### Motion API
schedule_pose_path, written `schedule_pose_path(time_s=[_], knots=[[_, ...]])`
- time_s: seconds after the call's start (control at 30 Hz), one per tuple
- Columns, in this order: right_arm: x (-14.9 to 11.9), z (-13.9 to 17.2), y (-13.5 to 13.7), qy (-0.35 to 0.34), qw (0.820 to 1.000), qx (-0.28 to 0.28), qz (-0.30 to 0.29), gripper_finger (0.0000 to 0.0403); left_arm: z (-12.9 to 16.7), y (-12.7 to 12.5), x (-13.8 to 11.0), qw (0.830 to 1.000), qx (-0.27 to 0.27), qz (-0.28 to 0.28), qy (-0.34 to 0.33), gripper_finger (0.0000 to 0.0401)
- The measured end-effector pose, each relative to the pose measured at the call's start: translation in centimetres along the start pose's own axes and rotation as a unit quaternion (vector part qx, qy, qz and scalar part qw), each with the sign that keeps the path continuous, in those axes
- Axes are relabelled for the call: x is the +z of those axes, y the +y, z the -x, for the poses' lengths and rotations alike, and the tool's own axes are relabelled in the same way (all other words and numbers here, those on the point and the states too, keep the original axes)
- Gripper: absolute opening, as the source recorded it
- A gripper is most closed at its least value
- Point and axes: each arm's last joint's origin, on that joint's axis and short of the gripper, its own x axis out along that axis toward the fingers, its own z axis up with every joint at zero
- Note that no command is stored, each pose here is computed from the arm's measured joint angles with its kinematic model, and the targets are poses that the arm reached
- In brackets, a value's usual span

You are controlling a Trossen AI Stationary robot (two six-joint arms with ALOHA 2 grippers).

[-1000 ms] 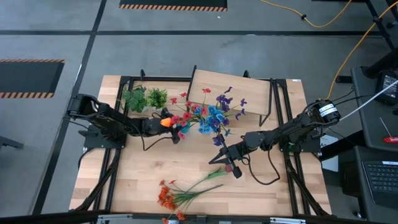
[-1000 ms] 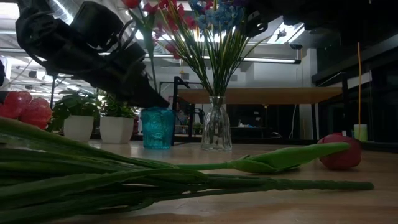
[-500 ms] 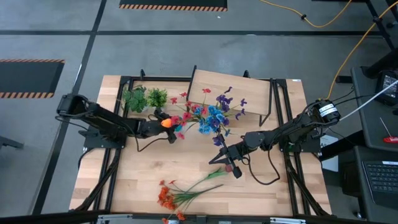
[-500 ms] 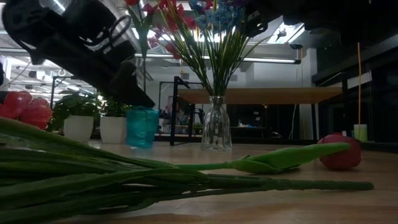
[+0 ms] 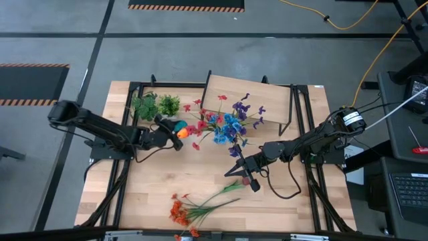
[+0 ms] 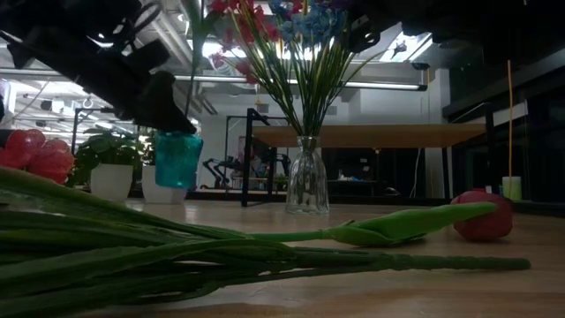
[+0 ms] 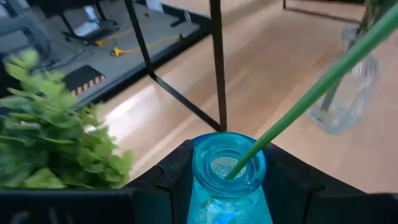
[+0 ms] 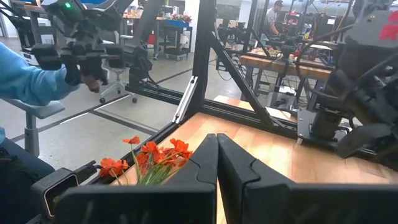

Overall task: Pick and place flowers into a vace then onto a shelf
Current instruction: Adjust the blue vase on the table

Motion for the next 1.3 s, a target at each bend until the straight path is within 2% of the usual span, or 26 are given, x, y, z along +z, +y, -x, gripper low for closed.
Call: schedule_pose_path(time_s=[0.17, 0.7, 1.03, 1.17, 1.3], knots=[[0.0, 0.0, 0.0, 0.0, 1.0, 0.0, 0.0, 0.0004, 0.8, 0.5, 0.1, 0.999, 0.028, 0.011, -0.011, 0.0147], [0.0, 0.0, 0.0, 0.0, 1.0, 0.0, 0.0, 0.0004, 2.9, 0.9, 1.0, 0.998, 0.023, 0.029, -0.045, 0.0147], [0.0, 0.0, 0.0, 0.0, 1.0, 0.0, -0.001, 0.0004, 3.0, 1.4, 0.6, 0.997, 0.051, 0.035, -0.043, 0.0147], [0.0, 0.0, 0.0, 0.0, 1.0, 0.0, 0.0, 0.0004, 2.9, 1.6, 0.1, 0.997, 0.056, 0.049, -0.034, 0.0147], [0.0, 0.0, 0.0, 0.0, 1.0, 0.0, 0.0, 0.0004, 2.6, 2.2, -2.0, 0.994, 0.068, 0.077, -0.031, 0.0147]])
